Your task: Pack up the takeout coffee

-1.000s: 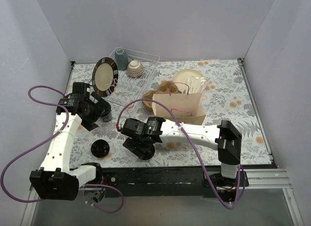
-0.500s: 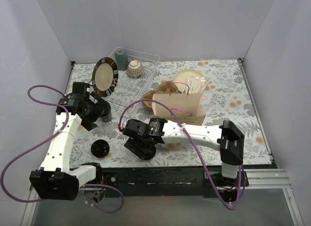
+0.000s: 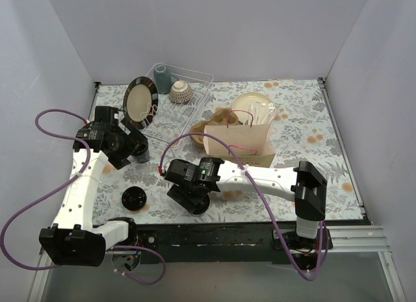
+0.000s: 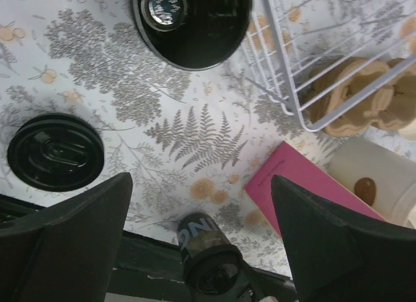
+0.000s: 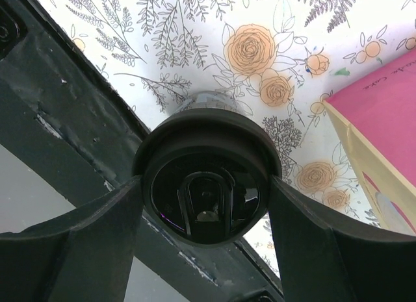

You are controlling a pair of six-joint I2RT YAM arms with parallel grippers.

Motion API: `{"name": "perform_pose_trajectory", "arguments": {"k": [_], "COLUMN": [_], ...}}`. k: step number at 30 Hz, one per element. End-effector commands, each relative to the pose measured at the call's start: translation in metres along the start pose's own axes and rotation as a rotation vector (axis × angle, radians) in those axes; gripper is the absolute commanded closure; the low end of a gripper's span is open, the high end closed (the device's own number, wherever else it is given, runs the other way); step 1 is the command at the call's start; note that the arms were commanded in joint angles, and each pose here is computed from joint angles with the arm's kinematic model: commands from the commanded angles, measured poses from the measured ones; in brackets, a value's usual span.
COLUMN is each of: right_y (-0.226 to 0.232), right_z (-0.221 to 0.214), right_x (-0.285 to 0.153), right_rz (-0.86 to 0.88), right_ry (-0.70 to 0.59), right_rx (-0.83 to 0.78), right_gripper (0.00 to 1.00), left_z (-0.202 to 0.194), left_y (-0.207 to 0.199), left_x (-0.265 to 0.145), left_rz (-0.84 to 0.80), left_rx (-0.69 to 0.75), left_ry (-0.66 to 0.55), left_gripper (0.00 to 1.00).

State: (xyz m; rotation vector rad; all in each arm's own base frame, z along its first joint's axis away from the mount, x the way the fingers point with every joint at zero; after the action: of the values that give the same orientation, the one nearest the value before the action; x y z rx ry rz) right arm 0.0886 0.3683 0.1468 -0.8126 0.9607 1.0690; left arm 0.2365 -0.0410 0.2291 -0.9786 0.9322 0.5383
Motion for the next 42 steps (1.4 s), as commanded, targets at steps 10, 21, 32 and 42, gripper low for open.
{"name": "perform_pose_trajectory", "arguments": {"k": [10,21,32,42], "right_y": [-0.007,-0.008,-0.022,-0.04], "right_z": [-0.045,-0.089,-0.038,0.011], "right_x": [-0.065,-0.11,-0.194,-0.266], "right_rz": [-0.019,-0.006,-0.007,-0.071], "right_ry": [-0.067,-0.136,-0.413,-0.583], "right_rx": [0.106,0.244,0.169,0.133], "right_gripper": [0.31,0.34,0.36,0.37], "left_z": [-0.046,-0.14,-0.16,-0.148], "left_y": [-0.123,-0.175,-0.16,-0.155], "left_x": [-0.078,-0.072,-0.063,-0.053], "left_rz": [-0.509,-0.521,-0.464,-0.419], "left_rx": [0.178,0.299,0.306,0.412], "left_ry": [0.221,0.363,0.375,0.283], "left_gripper": [0.2,0.24,0.28,0.33]}}
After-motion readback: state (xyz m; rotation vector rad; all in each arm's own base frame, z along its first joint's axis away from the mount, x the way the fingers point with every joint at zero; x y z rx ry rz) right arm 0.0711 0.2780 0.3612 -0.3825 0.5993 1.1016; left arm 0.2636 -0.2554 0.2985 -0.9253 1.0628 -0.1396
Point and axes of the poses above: each gripper's point midway between its finger pads, its own x axis out along the fingers, its own y axis along the line the jaws close on, z = x × y, the point moved 3 cm from there along -x, back along the fingers, and after that the axes turned 15 degrees about -x, right-handed, at the moved point
